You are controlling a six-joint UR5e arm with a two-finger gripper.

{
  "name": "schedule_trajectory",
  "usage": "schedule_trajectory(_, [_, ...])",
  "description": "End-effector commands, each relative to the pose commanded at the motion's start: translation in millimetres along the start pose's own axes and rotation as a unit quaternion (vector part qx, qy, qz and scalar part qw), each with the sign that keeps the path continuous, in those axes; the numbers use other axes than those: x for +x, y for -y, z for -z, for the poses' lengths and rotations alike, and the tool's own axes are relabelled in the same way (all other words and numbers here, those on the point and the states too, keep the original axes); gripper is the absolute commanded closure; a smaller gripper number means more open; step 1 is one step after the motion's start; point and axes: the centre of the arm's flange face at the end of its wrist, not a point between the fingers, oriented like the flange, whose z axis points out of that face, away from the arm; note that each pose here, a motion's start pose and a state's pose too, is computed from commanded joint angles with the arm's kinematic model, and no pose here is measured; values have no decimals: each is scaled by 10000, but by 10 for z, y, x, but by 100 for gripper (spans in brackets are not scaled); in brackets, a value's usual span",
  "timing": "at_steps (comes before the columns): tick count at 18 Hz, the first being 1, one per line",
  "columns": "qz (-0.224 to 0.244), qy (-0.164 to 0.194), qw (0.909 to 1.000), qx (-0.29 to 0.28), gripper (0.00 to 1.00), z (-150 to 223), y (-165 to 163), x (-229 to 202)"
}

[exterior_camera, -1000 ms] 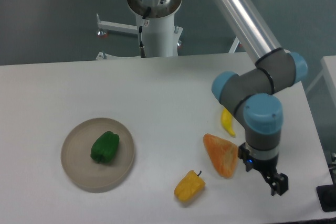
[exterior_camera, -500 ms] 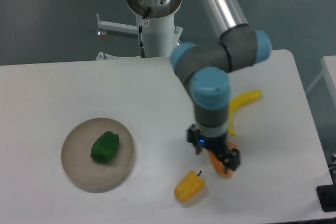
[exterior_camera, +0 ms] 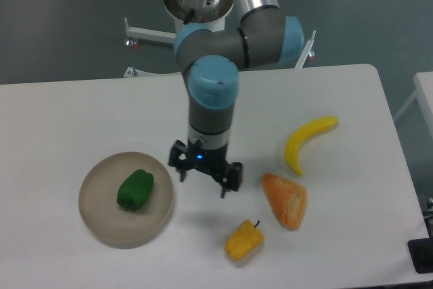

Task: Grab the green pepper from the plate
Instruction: 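Lower the open gripper over the green pepper on the plate, then close the gripper around the green pepper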

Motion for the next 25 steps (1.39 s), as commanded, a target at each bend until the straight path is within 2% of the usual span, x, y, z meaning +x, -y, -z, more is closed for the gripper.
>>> schedule_trajectory(3, [-154,-57,9999,-50,0,-160,-64,236])
schedule_trajectory(10, [-347,-171,9991,-164,0,-269,-126,532])
schedule_trajectory(19, [-846,-274,9956,-289,0,-501,-106,706])
schedule_trajectory(25, [-866,-297,9952,-357,0,-592,-119,715])
